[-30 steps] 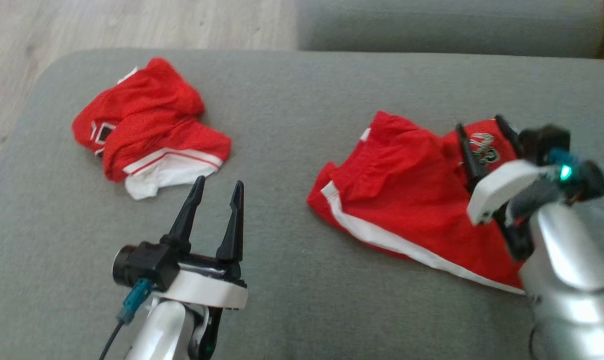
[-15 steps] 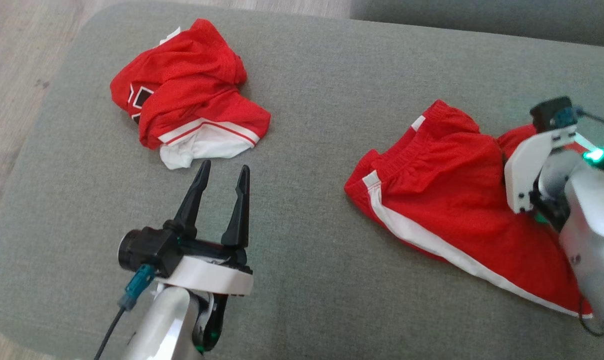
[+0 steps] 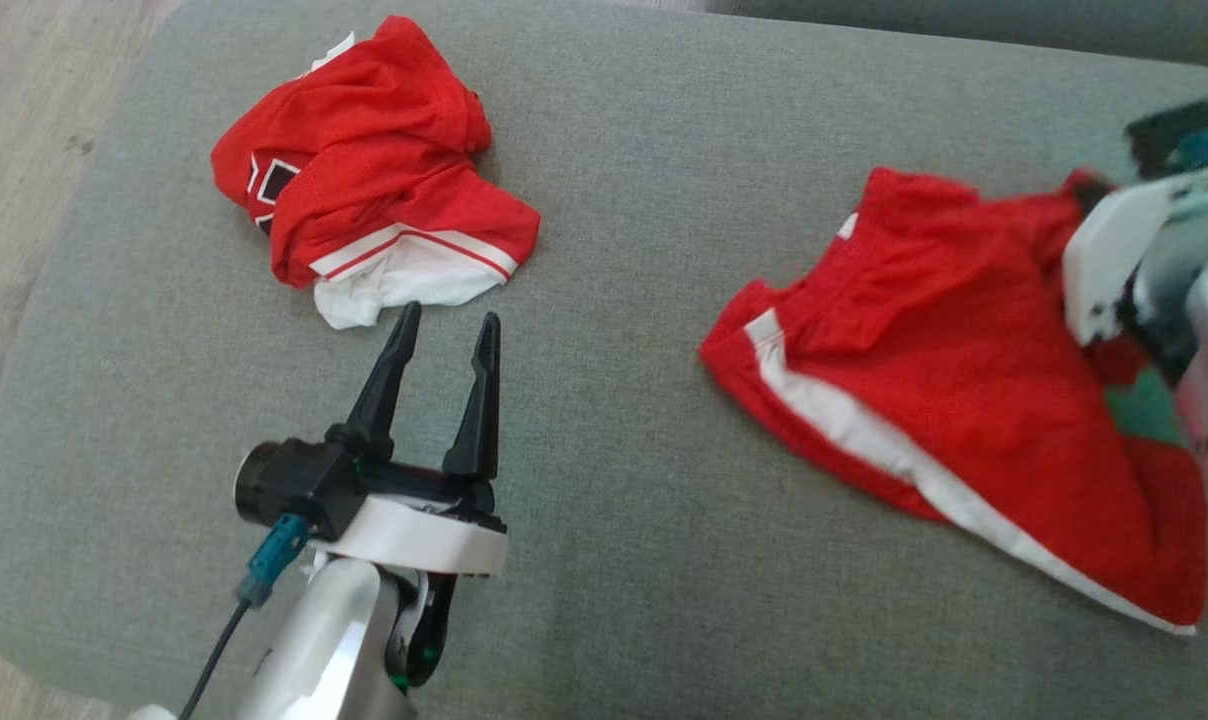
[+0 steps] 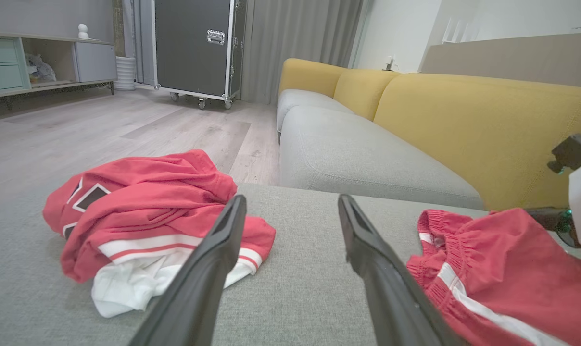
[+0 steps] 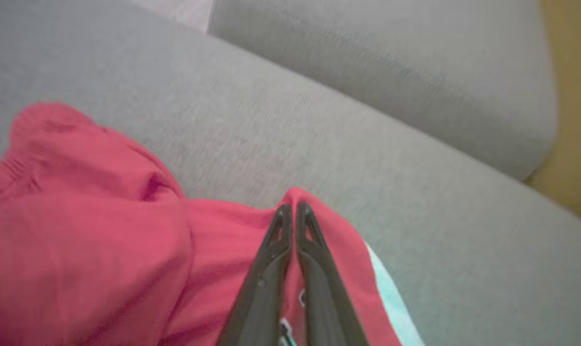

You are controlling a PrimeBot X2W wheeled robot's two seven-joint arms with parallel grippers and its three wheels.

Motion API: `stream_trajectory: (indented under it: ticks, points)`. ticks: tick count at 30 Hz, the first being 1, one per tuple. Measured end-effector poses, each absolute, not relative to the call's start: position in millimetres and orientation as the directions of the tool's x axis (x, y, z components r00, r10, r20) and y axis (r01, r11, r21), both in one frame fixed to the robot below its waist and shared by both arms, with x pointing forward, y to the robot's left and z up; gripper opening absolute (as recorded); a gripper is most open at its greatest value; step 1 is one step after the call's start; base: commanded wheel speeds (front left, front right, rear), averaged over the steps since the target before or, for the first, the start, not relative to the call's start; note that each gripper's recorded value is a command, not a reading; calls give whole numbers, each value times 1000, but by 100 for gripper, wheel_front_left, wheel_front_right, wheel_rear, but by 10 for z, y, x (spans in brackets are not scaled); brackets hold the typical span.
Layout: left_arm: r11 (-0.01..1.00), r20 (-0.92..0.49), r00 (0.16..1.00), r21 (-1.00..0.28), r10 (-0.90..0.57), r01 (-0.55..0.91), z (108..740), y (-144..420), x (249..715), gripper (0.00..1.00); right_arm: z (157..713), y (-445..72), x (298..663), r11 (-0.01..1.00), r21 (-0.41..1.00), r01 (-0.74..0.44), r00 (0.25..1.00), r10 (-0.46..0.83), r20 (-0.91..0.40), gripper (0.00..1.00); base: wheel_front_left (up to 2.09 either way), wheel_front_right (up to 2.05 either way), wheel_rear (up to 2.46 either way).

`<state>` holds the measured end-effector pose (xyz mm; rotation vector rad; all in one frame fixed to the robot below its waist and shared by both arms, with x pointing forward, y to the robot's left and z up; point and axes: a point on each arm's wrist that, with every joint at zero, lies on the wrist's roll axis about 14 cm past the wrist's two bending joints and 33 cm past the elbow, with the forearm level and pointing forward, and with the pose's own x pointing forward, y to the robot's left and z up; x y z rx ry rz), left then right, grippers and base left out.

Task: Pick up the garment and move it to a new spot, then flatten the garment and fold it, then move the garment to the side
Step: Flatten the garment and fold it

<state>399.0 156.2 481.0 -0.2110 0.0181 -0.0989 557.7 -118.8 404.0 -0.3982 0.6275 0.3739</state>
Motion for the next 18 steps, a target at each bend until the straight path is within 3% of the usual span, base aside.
stream_trajectory:
  ticks: [6, 14, 15, 16, 18]
  points:
    - [970, -9, 995, -222, -103, 99, 4801, 1546, 4002, 100, 4537, -1191, 6002, 835, -354, -422, 852, 232, -469, 0, 0, 0, 0]
    - [972, -1, 995, -214, -101, 99, 4832, 1567, 4051, 100, 4696, -1159, 6165, 829, -386, -405, 884, 247, -396, 0, 0, 0, 0]
    - [972, -1, 995, -214, -102, 99, 4832, 1565, 4053, 100, 4684, -1156, 6160, 828, -386, -406, 885, 249, -394, 54, 0, 0, 0]
    - [972, -1, 995, -215, -103, 100, 4831, 1561, 4055, 100, 4659, -1163, 6146, 834, -377, -403, 884, 247, -398, 100, 0, 0, 0]
    - [971, 1, 994, -215, -105, 102, 4835, 1548, 4065, 100, 4608, -1165, 6103, 843, -359, -401, 880, 245, -407, 100, 0, 0, 0]
